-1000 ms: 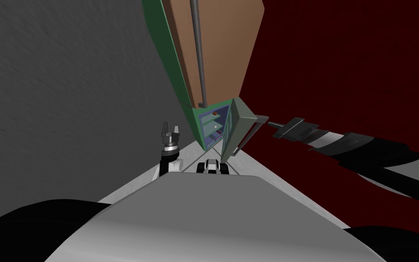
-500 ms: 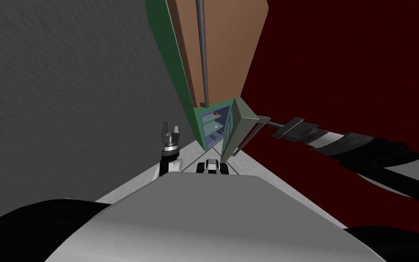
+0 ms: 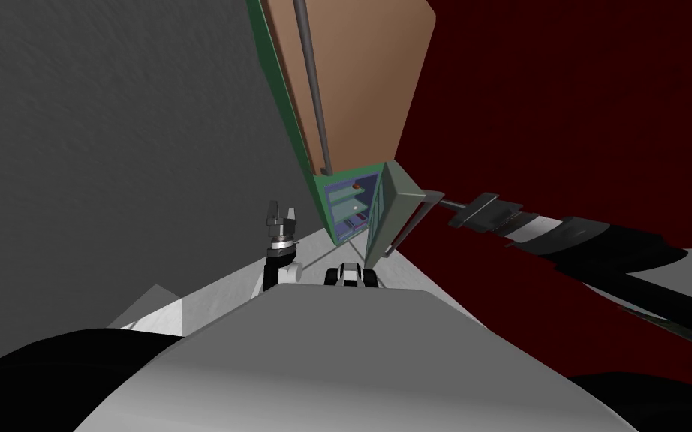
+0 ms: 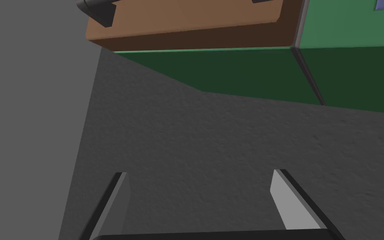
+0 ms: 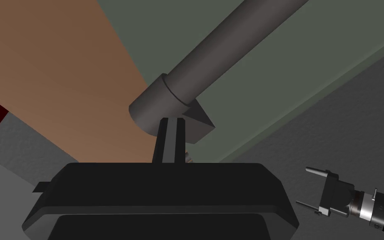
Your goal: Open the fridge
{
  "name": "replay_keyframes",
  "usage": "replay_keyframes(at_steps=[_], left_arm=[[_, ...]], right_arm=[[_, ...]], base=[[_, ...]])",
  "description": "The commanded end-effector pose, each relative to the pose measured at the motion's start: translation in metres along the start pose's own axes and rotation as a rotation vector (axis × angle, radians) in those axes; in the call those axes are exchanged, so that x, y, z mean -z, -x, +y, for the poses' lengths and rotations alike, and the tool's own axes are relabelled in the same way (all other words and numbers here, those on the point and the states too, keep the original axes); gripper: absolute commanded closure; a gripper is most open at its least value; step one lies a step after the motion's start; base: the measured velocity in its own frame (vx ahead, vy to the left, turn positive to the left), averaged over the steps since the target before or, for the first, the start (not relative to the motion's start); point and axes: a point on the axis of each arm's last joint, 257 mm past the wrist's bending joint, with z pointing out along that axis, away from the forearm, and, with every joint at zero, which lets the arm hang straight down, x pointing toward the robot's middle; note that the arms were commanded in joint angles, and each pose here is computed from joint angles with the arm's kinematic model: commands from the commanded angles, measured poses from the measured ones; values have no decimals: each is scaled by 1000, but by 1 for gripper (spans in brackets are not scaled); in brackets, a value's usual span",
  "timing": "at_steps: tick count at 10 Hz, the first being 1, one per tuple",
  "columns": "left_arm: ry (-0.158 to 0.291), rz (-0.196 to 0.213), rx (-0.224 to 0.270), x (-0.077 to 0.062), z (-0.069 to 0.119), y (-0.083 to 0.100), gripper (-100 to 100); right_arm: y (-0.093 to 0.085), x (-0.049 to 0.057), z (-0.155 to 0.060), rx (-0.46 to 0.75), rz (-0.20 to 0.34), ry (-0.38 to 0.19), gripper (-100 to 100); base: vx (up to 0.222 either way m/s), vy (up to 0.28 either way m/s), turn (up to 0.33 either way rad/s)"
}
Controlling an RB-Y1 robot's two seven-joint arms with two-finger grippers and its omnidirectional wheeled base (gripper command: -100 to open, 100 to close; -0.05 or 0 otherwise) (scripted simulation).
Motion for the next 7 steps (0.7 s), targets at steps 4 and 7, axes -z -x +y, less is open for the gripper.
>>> replay_keyframes(at_steps=[4,7], left_arm=[[0,0,0,0,0,0,0],[0,0,1,0,0,0,0]], right_arm=[[3,-3,2,2,-11,8,100],[-22,5,-22,115,54,-81,-100]], base=[[-60,-197,148],[17,112,-33]])
